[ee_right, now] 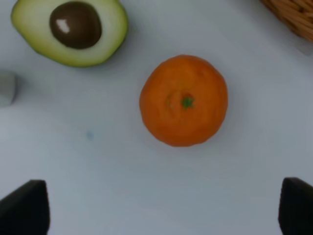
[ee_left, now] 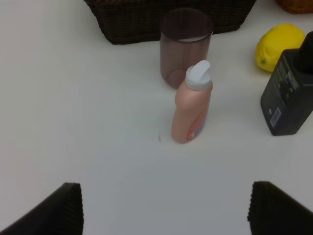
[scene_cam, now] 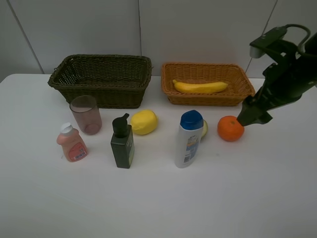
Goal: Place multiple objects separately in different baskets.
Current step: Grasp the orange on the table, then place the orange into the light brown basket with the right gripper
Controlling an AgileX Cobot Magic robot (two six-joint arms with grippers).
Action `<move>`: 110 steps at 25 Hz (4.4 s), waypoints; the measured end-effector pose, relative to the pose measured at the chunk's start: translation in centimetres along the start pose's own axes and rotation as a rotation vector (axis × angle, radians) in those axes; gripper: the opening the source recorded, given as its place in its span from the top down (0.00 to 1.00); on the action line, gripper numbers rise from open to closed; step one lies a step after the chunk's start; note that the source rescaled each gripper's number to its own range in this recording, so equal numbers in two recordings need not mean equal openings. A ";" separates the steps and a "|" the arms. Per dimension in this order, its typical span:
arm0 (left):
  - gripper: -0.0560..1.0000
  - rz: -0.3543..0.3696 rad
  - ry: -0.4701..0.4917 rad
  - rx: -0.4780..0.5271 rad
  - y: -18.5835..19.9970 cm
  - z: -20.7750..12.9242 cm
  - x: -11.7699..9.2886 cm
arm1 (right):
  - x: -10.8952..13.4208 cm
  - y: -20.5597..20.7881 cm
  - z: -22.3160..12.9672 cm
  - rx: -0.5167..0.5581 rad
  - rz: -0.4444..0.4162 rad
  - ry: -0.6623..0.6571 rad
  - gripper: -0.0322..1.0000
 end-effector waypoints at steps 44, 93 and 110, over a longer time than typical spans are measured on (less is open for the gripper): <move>0.09 0.000 0.000 0.000 0.0 0.0 0.0 | -2.3 -13.8 -0.1 -0.023 -0.013 -0.282 0.01; 0.09 0.000 0.000 0.000 0.0 0.0 0.0 | -1.6 -7.4 -0.4 0.101 0.053 -0.280 0.38; 0.09 0.000 0.000 0.000 0.0 0.0 0.0 | -7.1 -3.3 8.6 -0.081 -0.077 -0.198 0.38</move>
Point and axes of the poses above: a point on each arm's last joint axis where the gripper is mounted, y pointing back along that axis away from the gripper, x along the wrist's bending axis when the last joint is at zero, z = x × y, the point moved 6 cm from there along -y, pointing out along that axis toward the gripper, and after that the axes turned 5 degrees about -y, right-handed, at the moved point
